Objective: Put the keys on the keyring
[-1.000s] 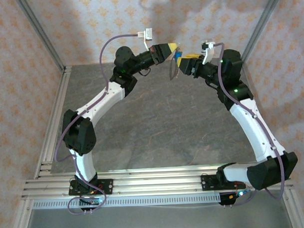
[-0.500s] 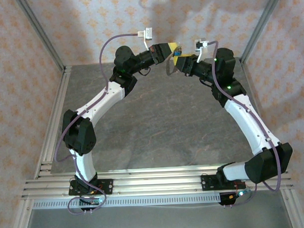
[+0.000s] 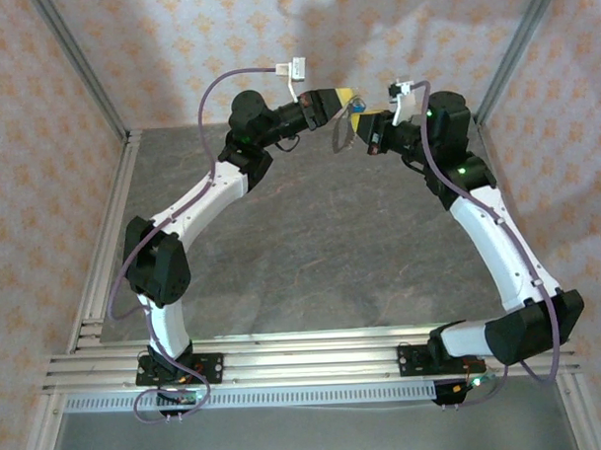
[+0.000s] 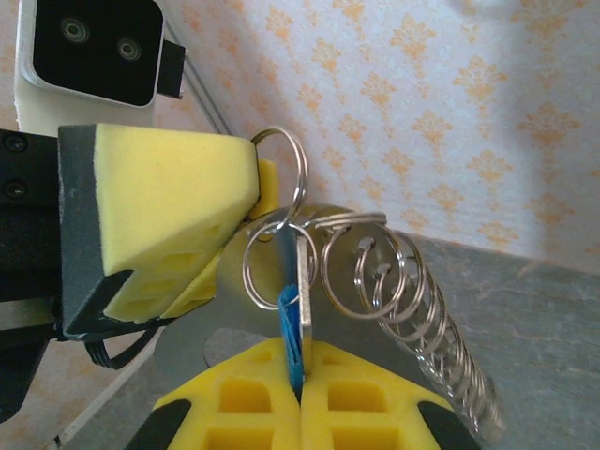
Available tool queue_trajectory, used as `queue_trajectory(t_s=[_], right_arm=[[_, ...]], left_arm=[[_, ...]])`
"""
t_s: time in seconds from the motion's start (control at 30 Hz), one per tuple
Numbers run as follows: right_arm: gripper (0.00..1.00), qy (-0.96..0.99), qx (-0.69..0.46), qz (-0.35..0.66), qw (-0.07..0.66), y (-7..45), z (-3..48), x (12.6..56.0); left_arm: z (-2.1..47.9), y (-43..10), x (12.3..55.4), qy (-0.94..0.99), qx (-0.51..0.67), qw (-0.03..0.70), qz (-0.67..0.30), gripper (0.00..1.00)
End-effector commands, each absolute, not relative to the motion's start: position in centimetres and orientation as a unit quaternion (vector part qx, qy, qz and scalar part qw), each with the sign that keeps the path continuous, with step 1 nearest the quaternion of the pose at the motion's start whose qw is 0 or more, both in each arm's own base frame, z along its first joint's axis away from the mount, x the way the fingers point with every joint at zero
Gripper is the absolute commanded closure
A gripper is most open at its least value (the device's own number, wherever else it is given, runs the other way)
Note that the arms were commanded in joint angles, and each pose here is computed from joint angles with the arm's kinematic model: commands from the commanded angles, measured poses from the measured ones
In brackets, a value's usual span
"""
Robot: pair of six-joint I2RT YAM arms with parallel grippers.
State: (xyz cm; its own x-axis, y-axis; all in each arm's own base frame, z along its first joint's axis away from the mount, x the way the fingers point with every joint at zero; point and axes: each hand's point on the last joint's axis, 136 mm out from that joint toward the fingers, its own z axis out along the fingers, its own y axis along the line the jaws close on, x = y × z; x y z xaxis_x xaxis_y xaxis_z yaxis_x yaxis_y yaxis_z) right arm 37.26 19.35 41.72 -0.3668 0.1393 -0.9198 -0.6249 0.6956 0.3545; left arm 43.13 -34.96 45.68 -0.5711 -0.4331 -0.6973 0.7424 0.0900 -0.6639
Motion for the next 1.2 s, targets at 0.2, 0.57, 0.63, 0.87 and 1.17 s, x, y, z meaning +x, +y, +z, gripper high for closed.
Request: queue_trajectory(t_s=[0.2, 0.57, 0.63, 0.87, 1.17], right_arm=[[1.0, 0.758, -0.189, 0.295, 0.551, 17.7, 44.4, 36.4], [1.0, 0.784, -0.202, 0.242, 0.535, 16.7, 43.8, 36.9], [1.0, 0.79, -0.204, 0.23, 0.53, 16.4, 43.4, 36.9], [1.0, 0.809, -0.209, 0.229, 0.499, 16.4, 41.2, 36.6], [1.0, 0.791, -0.237, 0.309, 0.473, 19.3, 41.3, 35.8]], left_arm=[[48.1, -34.8, 41.2, 0.583, 0.189, 0.477, -0.63, 1.0], [48.2, -34.5, 40.9, 0.592, 0.2, 0.486, -0.612, 1.0], [48.3, -34.4, 40.9, 0.591, 0.199, 0.488, -0.611, 1.0], [48.9, -34.3, 40.9, 0.584, 0.192, 0.493, -0.616, 1.0], [48.7, -34.7, 41.1, 0.583, 0.192, 0.489, -0.619, 1.0]])
